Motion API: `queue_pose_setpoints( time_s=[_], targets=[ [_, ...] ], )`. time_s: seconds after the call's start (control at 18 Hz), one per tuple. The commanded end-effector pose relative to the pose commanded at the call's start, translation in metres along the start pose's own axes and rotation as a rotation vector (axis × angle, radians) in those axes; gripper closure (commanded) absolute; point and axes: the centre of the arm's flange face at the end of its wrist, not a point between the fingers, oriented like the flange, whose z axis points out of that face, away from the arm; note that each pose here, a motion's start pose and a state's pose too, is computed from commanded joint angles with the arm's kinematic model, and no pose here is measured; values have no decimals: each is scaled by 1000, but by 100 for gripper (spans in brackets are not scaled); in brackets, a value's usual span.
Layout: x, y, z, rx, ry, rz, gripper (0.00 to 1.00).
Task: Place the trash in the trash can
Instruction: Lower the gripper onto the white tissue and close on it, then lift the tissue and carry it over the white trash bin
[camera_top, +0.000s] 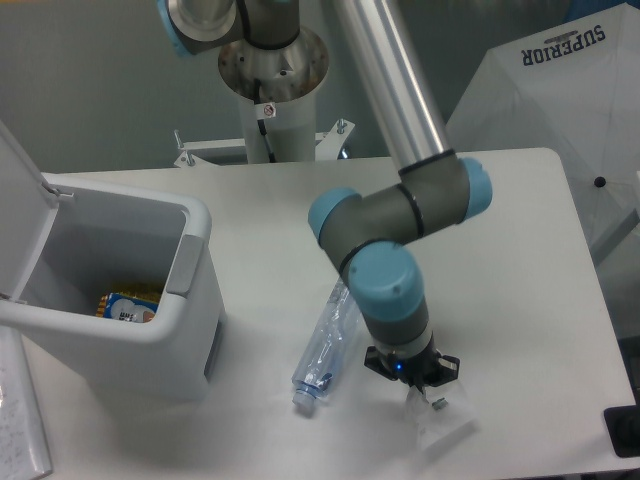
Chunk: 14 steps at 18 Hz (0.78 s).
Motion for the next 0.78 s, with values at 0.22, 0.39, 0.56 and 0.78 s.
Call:
queue_pose_setpoints(
  time_s=[0.22,0.39,0.56,0.78],
  targets=[
    [11,-7,-36,78,39,-43,93],
    [29,-14,-81,170,85,-86,93],
    [51,-22,-133,280,152,-117,92],
    [88,-24,-185,375,226,-103,89]
  ],
)
